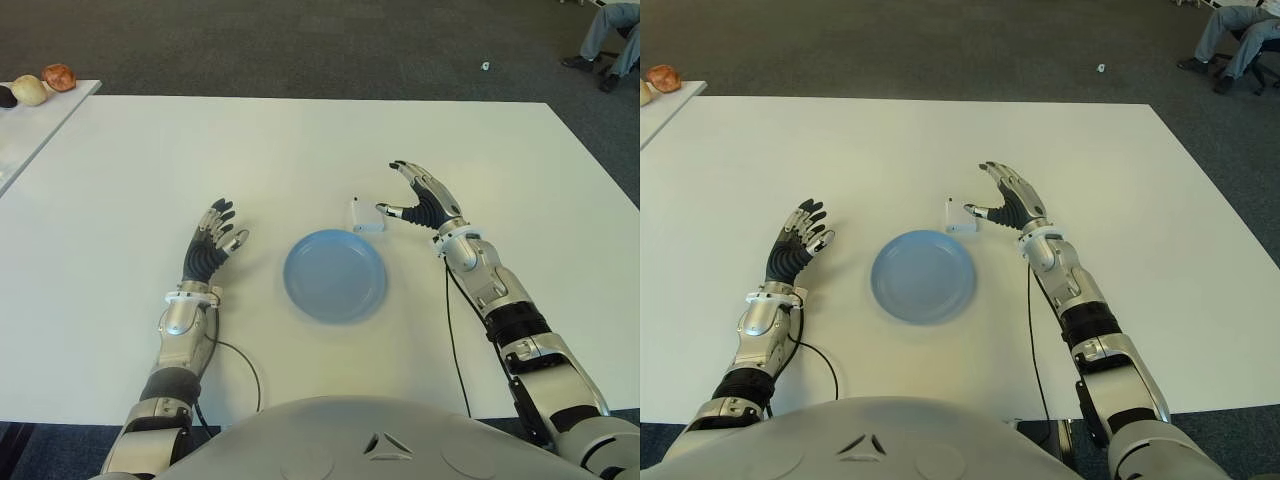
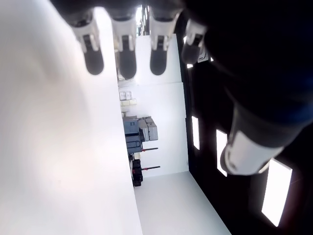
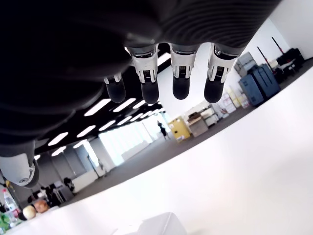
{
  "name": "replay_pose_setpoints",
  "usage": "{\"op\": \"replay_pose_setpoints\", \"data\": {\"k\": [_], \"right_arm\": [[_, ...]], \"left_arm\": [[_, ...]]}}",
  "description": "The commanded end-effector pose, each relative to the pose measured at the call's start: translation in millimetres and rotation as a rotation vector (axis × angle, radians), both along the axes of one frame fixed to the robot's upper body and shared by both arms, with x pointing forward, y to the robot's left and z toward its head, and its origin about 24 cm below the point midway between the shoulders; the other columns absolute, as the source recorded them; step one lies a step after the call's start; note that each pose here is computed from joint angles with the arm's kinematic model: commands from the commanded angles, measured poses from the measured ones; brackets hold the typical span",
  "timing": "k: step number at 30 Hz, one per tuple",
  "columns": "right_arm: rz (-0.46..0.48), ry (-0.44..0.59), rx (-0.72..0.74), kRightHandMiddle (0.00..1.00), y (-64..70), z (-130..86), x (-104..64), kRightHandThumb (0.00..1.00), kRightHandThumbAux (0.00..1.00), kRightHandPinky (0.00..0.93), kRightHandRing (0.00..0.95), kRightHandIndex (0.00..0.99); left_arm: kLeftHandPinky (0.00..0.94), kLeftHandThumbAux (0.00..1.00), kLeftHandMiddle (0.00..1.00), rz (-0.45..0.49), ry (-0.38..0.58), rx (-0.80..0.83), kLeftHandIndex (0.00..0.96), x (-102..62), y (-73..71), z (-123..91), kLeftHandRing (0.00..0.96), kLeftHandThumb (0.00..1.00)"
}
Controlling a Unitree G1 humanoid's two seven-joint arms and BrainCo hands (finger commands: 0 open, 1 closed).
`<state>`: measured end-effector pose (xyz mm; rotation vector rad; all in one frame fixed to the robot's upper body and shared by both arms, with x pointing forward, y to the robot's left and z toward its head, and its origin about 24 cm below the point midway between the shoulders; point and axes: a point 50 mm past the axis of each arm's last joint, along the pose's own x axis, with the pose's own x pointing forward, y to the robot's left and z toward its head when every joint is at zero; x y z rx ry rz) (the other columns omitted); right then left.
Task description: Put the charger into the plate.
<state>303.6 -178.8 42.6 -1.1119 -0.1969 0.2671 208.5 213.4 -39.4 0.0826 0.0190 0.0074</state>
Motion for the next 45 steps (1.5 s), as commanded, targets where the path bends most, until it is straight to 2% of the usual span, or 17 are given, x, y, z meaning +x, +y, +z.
{"op": "replay_pose_setpoints", "data": {"k": [1,13,27,35,45], "right_arm": [[0.021,-0.003,-0.067,0.000,-0.3,-5,1.7,0.279,0.409,0.001,0.000,0.000],[0.088,0.032,-0.134,0.000,1.9,-15,6.6,0.259,0.346,0.000,0.000,0.000],[0.147,0.062,-0.153,0.000,7.4,-25,9.9,0.255,0.263,0.000,0.000,0.000],[0.176,0.066,-0.174,0.000,8.9,-29,11.1,0.249,0.275,0.000,0.000,0.000],[0.209,0.038,-0.258,0.000,7.8,-37,9.2,0.239,0.400,0.000,0.000,0.000]], "left_arm": [[0.139,0.684,0.115,-0.004,0.268,-0.089,0.002,-58.8,-25.8,-51,0.125,0.083],[0.144,0.683,0.121,-0.007,0.265,-0.084,0.006,-60.6,-28.2,-51,0.130,0.057],[0.126,0.638,0.103,-0.035,0.279,-0.060,0.000,-63.9,-28.3,-51,0.113,0.020],[0.125,0.633,0.107,-0.038,0.275,-0.053,0.000,-65.3,-28.6,-50,0.117,0.012],[0.144,0.637,0.114,-0.025,0.253,-0.053,0.004,-67.6,-27.9,-47,0.126,0.006]]}}
